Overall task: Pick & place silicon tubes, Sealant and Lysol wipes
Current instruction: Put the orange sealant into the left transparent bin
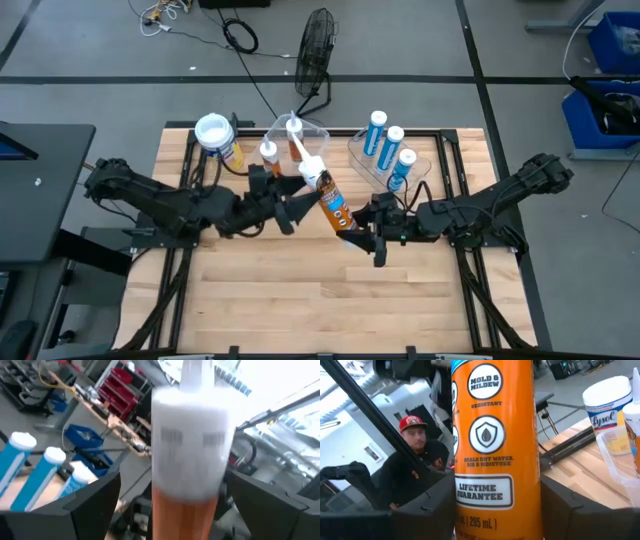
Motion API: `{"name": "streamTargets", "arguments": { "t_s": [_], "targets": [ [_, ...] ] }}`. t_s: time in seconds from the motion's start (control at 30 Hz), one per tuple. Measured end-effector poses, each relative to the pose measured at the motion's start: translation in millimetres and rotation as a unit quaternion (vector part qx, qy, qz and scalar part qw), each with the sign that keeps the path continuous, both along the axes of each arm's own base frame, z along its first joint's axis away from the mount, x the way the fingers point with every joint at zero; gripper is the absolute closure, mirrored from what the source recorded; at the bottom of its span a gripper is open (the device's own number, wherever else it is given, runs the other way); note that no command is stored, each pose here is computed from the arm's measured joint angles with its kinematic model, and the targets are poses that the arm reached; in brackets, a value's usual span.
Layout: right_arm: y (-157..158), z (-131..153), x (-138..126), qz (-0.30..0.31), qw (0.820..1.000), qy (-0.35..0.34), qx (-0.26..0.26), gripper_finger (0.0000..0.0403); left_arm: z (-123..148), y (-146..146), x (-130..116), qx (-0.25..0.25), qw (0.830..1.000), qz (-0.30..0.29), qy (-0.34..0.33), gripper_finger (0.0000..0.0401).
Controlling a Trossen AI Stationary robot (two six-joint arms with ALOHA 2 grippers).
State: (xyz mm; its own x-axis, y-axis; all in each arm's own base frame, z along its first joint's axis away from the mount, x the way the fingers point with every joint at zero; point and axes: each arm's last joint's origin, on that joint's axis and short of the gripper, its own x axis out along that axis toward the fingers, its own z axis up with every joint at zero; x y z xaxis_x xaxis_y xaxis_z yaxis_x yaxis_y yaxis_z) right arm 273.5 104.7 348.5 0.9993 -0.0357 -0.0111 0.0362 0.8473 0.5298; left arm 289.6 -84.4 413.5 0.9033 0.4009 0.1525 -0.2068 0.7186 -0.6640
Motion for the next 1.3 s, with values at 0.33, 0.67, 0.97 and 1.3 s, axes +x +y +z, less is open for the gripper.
{"name": "streamTargets", "arguments": {
  "t_s": [0.33,0.67,0.97,1.3],
  "targets": [
    [-2.1,0.0,1.0,0.004,1.0,0.0,0.0,0.0192,11.8,16.8,2.5,0.037,0.998,-0.006,-0.045,0.0026],
    [-12.5,0.5,4.7,-0.015,1.0,-0.002,-0.005,0.0192,13.4,31.4,6.3,0.041,0.997,-0.017,-0.059,0.007],
    [-14.3,0.5,5.5,-0.007,1.0,-0.002,-0.004,0.0192,13.4,37.2,7.5,0.045,0.997,-0.012,-0.058,0.0142],
    [-14.2,0.2,5.5,-0.006,1.0,-0.001,-0.007,0.0192,13.7,37.1,7.4,0.065,0.997,-0.008,-0.051,0.0172]
  ]
}}
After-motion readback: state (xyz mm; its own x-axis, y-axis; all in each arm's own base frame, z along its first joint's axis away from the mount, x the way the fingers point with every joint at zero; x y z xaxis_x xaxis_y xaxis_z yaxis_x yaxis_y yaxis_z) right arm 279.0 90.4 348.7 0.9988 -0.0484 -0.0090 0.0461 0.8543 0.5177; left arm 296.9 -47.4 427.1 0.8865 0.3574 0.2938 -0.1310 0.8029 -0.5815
